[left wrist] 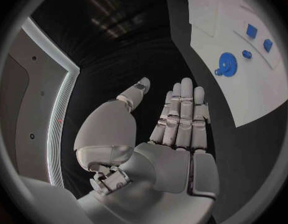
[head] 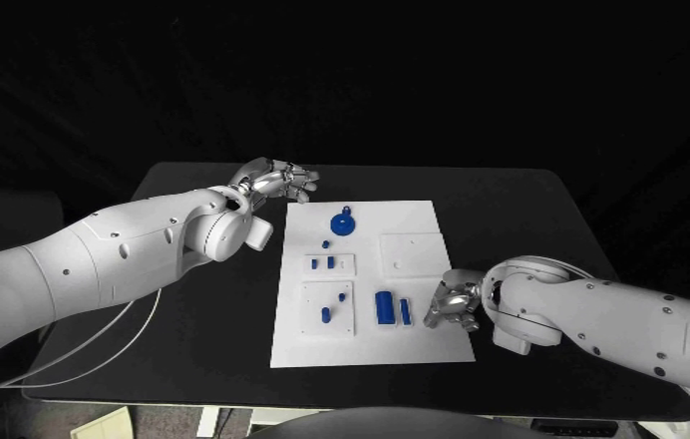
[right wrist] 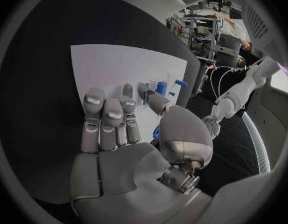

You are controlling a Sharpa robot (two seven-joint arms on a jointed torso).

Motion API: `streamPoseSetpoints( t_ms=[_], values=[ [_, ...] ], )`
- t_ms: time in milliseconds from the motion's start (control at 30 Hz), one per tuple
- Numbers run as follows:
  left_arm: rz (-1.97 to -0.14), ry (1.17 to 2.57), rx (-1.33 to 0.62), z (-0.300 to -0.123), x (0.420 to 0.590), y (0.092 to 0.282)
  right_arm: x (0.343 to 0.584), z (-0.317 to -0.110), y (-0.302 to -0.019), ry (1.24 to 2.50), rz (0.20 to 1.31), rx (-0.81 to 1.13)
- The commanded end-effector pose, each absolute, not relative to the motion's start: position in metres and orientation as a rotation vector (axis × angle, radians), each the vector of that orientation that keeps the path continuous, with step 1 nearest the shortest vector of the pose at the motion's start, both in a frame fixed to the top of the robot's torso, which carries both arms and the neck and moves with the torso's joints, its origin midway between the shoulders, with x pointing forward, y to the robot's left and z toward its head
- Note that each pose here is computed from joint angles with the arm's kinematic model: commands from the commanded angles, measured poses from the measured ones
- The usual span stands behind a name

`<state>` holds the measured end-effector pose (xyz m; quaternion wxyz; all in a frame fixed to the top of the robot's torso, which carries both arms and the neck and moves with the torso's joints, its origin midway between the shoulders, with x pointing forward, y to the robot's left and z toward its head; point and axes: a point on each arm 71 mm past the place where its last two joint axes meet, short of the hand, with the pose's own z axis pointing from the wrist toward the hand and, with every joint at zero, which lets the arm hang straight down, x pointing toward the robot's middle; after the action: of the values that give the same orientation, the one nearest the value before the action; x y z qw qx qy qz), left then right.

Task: Assemble the parts on the task board

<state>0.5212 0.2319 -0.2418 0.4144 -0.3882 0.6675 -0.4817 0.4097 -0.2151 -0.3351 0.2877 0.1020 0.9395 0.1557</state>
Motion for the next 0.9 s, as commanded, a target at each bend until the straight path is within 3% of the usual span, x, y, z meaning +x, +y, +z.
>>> streamPoseSetpoints(
  t_ms=[33, 200, 333, 533, 733, 900],
  values=[
    [-1.228, 1.676, -0.967, -0.241, 0.522, 0.230, 0.414, -0.321, -0.206, 2.498, 0.669, 0.313],
    [-1.229, 1.666, -0.966, -0.241, 0.523, 0.229, 0.441, -0.297, -0.207, 2.296, 0.874, 0.381],
    [-1.232, 1.650, -0.980, -0.241, 0.525, 0.232, 0.472, -0.284, -0.218, 2.088, 1.001, 0.568],
    [-1.261, 1.591, -1.144, -0.239, 0.535, 0.241, 0.520, -0.261, -0.234, 1.838, 1.089, 0.775],
    [-1.278, 1.517, -1.090, -0.219, 0.554, 0.252, 0.556, -0.248, -0.242, 1.667, 1.148, 0.906],
    [-1.328, 1.452, -1.064, -0.212, 0.569, 0.248, 0.570, -0.243, -0.243, 1.596, 1.219, 0.970]
  ],
)
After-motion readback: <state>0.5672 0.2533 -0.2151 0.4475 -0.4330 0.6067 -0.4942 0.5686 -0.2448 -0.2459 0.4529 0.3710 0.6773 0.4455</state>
